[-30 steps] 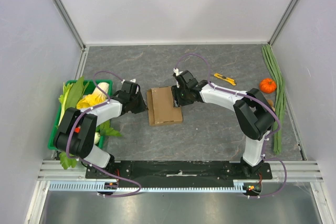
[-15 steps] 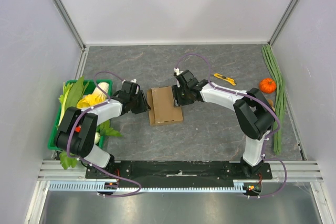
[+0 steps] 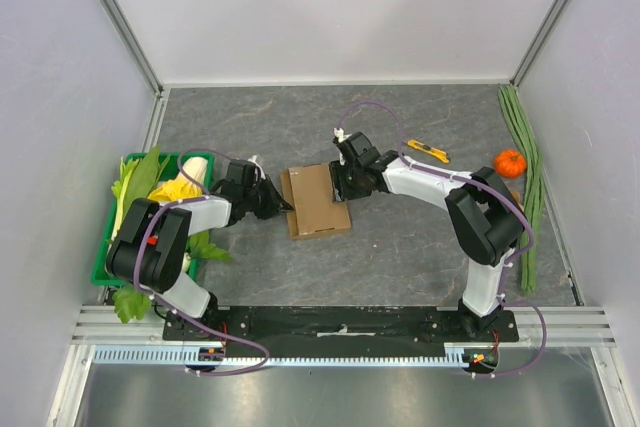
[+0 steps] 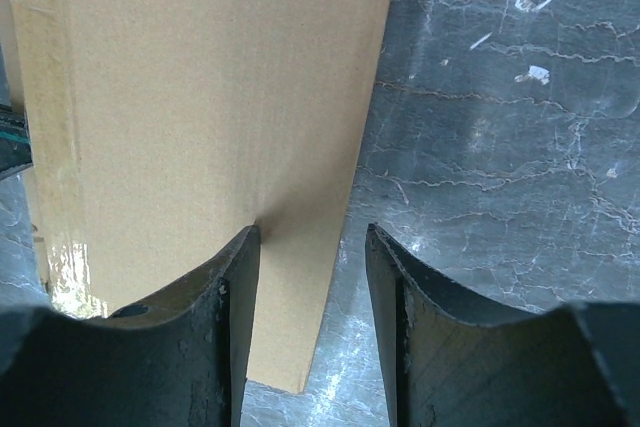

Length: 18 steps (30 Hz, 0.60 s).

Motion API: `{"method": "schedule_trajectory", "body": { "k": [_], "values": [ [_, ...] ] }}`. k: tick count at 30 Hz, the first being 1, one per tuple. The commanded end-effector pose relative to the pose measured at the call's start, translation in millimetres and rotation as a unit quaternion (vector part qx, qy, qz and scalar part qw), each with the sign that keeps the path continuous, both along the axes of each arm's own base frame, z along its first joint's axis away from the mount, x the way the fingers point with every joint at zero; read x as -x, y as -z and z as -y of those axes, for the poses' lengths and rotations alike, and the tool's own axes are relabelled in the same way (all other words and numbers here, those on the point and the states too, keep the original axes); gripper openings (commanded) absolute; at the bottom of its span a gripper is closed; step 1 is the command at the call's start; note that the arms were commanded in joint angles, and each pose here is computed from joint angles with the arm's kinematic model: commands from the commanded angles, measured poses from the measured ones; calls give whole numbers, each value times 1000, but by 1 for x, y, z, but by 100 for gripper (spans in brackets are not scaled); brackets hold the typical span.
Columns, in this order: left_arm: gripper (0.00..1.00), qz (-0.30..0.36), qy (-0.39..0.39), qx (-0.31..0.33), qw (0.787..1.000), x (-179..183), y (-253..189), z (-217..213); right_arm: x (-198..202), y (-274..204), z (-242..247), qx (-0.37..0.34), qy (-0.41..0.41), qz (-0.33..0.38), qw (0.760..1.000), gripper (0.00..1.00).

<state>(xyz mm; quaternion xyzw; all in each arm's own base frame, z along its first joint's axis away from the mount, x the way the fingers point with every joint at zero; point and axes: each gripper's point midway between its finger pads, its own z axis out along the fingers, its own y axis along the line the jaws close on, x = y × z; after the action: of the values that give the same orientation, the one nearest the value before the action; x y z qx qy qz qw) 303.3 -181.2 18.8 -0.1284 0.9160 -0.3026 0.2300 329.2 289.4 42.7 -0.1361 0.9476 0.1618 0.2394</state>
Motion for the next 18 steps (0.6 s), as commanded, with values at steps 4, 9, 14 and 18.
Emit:
{"method": "schedule_trajectory", "body": {
  "k": [4,9,14,18],
  "values": [
    [2,-11,5,42,999,3,-13,10,-8,-22,4,-2,11,23,1000,54],
    [2,-9,5,42,999,1,-49,11,-17,-50,18,14,42,50,998,55],
    [2,26,14,44,999,-8,-93,13,-24,-93,30,20,64,96,993,66],
    [2,45,27,67,996,-8,-121,20,-26,-122,26,-5,57,121,991,76]
  ]
}}
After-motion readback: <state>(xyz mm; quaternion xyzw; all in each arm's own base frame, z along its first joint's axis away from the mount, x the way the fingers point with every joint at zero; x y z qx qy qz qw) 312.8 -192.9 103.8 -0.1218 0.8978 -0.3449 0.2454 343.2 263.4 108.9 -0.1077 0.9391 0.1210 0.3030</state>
